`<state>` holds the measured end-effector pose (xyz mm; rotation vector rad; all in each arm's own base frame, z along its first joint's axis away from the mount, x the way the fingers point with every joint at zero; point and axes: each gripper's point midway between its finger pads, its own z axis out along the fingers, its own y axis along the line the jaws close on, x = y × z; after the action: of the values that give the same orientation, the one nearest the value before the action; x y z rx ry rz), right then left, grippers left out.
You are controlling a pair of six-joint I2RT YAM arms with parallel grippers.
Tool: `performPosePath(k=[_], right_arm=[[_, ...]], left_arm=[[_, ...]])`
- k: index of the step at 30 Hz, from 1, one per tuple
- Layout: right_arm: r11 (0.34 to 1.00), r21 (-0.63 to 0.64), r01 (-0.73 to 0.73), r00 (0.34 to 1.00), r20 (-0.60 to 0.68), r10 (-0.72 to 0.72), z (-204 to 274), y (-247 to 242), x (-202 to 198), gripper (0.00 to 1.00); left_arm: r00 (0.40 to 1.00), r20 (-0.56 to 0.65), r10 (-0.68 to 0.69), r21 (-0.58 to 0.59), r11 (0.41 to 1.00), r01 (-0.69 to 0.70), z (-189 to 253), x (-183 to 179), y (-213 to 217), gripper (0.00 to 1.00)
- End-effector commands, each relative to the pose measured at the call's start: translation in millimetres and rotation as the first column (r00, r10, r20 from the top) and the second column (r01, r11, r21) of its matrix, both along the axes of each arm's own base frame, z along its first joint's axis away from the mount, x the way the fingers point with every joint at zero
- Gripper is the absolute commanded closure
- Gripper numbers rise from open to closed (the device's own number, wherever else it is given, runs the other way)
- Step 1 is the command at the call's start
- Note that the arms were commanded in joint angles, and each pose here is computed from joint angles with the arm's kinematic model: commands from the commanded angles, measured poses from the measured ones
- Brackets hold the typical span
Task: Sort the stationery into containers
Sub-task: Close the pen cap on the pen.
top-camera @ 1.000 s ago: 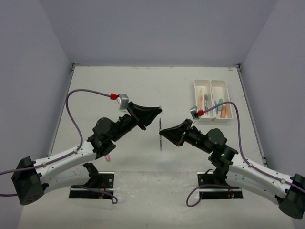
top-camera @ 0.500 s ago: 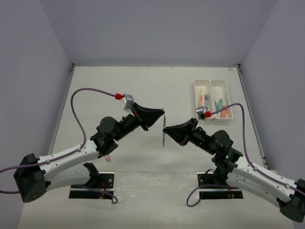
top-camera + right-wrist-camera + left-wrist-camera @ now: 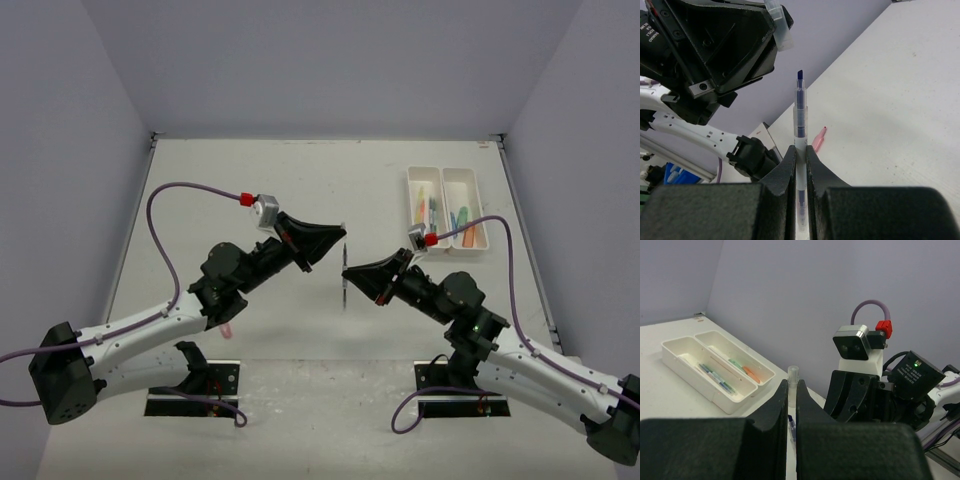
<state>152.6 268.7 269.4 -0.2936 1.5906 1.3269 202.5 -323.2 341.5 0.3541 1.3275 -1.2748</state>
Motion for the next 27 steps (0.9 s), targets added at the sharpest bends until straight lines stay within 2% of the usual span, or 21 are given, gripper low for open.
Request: performPosePath(k=[1, 19, 27], right_arm=[[0.999, 0.034, 0.023, 0.998, 0.057, -0.025, 31.3, -2.1, 3.1, 1.0], [0.998, 0.03, 0.05, 0.996, 0.073, -0.052, 40.7, -4.1, 7.8, 1.0], [0.999, 0.033, 0.03, 0.996, 0.082, -0.032, 44.7, -4.5, 3.0, 1.0]], left_arm=[[0.999, 0.054, -0.01, -0.07, 0.997, 0.014, 28.8, -5.6, 4.4, 1.0], [0.997, 0.034, -0.063, -0.066, 0.996, 0.065, 19.9, -10.4, -3.7, 1.0], [1.0, 0.019, -0.016, -0.074, 0.997, 0.017, 16.9, -4.3, 2.5, 1.0]])
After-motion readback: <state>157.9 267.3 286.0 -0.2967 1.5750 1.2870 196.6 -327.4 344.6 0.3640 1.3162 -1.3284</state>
